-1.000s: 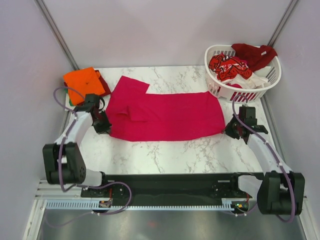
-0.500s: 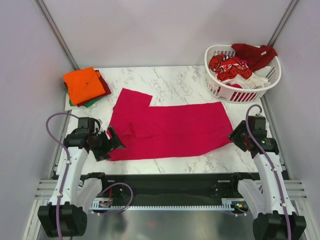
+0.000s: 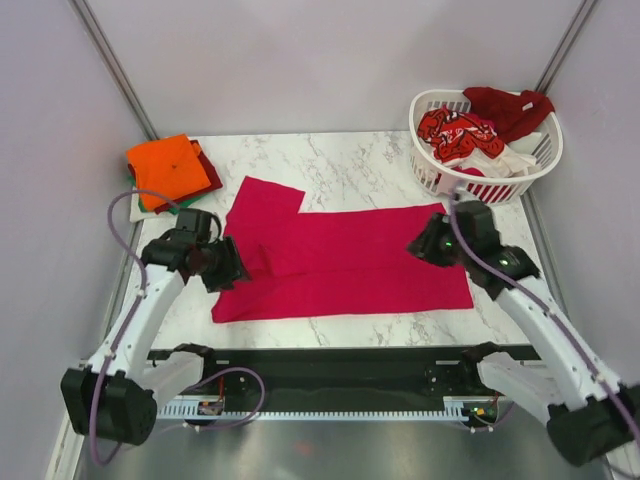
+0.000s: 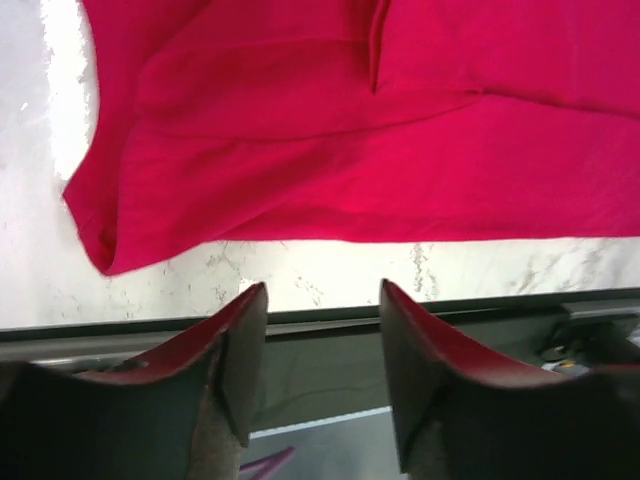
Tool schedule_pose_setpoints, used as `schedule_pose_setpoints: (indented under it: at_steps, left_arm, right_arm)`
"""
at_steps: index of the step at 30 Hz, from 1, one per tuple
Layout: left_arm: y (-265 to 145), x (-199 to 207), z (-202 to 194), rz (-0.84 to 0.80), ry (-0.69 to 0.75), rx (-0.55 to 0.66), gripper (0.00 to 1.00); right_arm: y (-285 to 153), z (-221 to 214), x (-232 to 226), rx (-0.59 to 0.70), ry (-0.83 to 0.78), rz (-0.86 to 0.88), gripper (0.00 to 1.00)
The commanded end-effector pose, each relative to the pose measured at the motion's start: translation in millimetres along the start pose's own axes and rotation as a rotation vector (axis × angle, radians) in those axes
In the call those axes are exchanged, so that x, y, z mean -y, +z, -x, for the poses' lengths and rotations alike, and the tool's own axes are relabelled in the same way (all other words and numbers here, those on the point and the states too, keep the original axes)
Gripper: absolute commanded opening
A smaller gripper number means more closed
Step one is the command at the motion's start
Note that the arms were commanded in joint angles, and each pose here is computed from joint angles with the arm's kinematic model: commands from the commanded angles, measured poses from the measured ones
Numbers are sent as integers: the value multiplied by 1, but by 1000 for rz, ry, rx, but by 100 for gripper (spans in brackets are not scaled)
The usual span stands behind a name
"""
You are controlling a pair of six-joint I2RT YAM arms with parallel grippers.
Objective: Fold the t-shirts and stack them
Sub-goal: Fold the tshirt
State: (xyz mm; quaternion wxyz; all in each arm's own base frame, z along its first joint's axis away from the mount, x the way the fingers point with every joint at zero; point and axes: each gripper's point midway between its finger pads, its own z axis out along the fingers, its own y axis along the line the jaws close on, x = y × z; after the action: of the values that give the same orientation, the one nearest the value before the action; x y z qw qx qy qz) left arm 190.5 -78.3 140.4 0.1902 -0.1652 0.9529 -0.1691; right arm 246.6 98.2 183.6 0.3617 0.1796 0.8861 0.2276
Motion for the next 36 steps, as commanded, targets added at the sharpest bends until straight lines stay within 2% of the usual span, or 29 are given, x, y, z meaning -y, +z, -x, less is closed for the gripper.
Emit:
schedule_pose_setpoints:
  at_steps: [1, 2, 3, 4, 5, 6, 7, 8, 10, 11, 12, 13, 15, 18, 21, 24, 27, 36]
  left_arm:
    - [28, 20, 16, 5, 30, 35, 53]
    - [33, 25, 17, 5, 35, 31, 48]
    - [45, 29, 14, 18, 53, -2, 34]
    - [47, 30, 17, 27, 57, 0, 28]
    - [49, 31, 18, 33, 71, -8, 24]
    - [48, 31, 21, 37, 83, 0, 22]
    - [42, 32, 27, 47, 98, 27, 22]
    - [37, 30, 32, 57, 118, 52, 23]
    - [19, 23, 47, 101, 140, 149, 27]
    - [14, 17, 47, 126, 159, 154, 27]
    - [8, 14, 50, 140, 162, 178, 28]
    - [5, 7, 52, 169, 168, 200, 28]
    - [-5, 2, 50, 170, 174, 238, 29]
    - [-24, 3, 55, 136, 158, 346, 27]
    - [-41, 5, 62, 83, 144, 474, 27]
    - [-47, 1, 61, 63, 135, 542, 29]
    - [-53, -1, 62, 60, 140, 573, 31]
    - [-53, 0, 62, 57, 144, 569, 31]
  right_arm:
    - [11, 8, -86, 29, -254, 131, 34]
    - [30, -10, -98, -42, -317, 117, 26]
    - [25, -27, -137, -70, -403, 204, 18]
    - [45, -44, -147, -111, -490, 195, 17]
    - [44, -70, -167, -146, -573, 237, 18]
    - [45, -70, -189, -128, -618, 262, 24]
    - [66, -90, -192, -169, -676, 231, 26]
    - [69, -106, -202, -174, -759, 243, 28]
    - [80, -114, -223, -171, -807, 253, 34]
    - [98, -136, -221, -218, -858, 236, 37]
    - [102, -138, -233, -213, -867, 249, 44]
    - [120, -154, -228, -247, -893, 222, 47]
    - [129, -165, -243, -257, -924, 250, 55]
    - [155, -195, -245, -307, -973, 233, 60]
    - [164, -209, -255, -313, -998, 238, 61]
    - [180, -225, -254, -332, -1029, 219, 61]
    - [194, -233, -250, -336, -1035, 188, 60]
    - [216, -233, -240, -304, -1054, 100, 53]
